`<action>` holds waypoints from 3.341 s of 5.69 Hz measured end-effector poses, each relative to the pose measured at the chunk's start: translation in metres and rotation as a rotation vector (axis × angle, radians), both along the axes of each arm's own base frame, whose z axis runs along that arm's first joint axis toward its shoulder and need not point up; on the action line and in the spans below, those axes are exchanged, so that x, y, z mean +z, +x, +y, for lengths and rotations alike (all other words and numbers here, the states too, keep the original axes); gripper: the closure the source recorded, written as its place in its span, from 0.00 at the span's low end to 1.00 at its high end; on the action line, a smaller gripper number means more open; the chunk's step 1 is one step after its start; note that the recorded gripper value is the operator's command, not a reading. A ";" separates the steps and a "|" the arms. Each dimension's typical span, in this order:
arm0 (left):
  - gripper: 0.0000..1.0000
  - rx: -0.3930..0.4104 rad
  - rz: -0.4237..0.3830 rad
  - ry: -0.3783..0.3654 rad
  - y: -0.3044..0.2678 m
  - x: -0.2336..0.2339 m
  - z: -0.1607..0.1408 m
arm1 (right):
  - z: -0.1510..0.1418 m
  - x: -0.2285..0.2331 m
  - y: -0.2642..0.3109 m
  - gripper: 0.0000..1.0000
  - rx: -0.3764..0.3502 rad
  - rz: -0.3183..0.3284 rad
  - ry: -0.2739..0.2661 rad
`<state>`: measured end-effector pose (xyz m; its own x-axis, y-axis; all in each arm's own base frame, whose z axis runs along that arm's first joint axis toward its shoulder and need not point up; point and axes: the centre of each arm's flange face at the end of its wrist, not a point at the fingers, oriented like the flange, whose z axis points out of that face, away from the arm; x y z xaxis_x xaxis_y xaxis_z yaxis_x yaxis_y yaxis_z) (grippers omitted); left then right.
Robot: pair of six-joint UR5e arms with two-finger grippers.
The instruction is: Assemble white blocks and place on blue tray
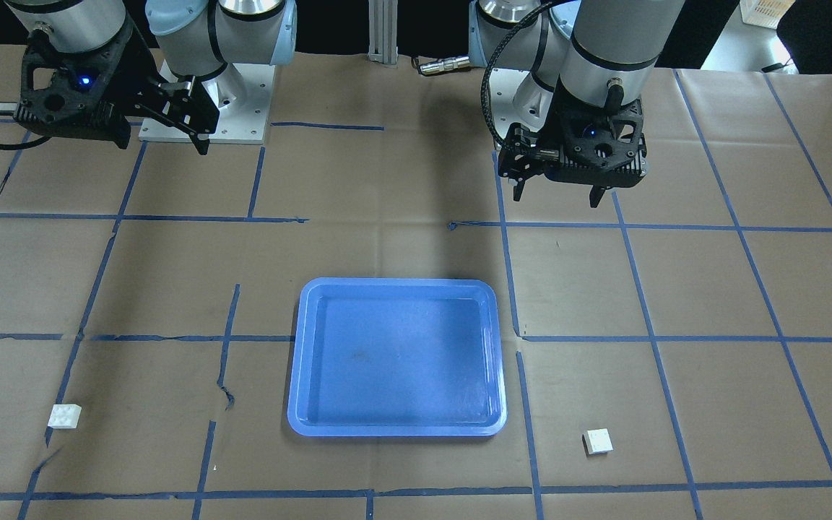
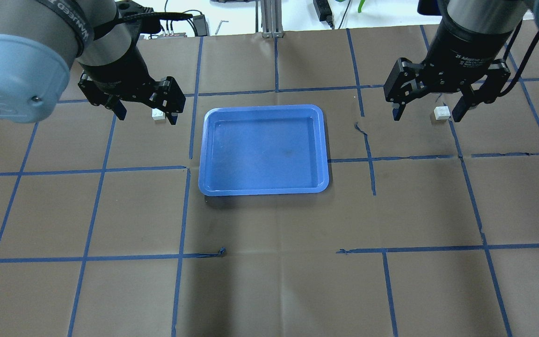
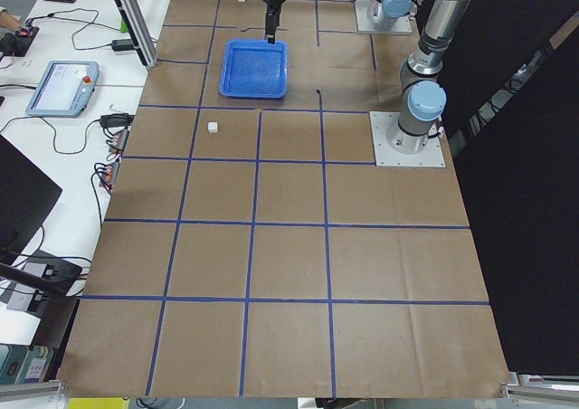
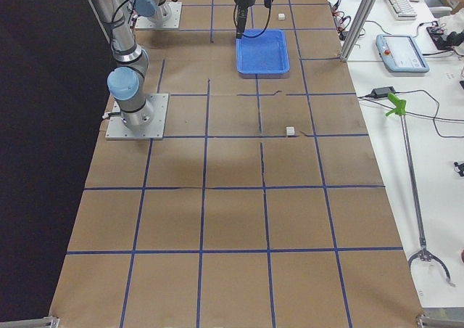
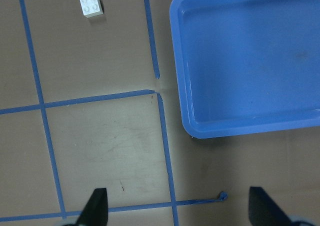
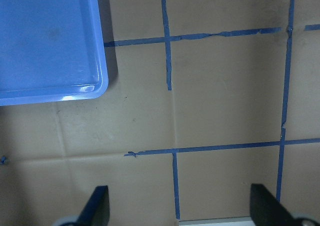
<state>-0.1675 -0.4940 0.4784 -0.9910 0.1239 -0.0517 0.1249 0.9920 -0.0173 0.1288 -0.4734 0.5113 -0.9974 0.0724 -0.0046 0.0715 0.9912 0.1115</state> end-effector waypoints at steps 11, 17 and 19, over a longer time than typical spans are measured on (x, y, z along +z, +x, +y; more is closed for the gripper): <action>0.49 0.115 0.001 -0.111 0.121 -0.311 -0.213 | -0.087 -0.041 -0.114 0.00 1.164 -0.046 -0.124; 0.94 0.096 0.010 -0.139 0.113 -0.288 -0.210 | -0.204 -0.171 -0.301 0.00 1.597 -0.307 -0.342; 0.94 -0.118 0.026 -0.143 0.033 -0.232 -0.176 | -0.204 -0.255 -0.329 0.00 1.595 -0.461 -0.425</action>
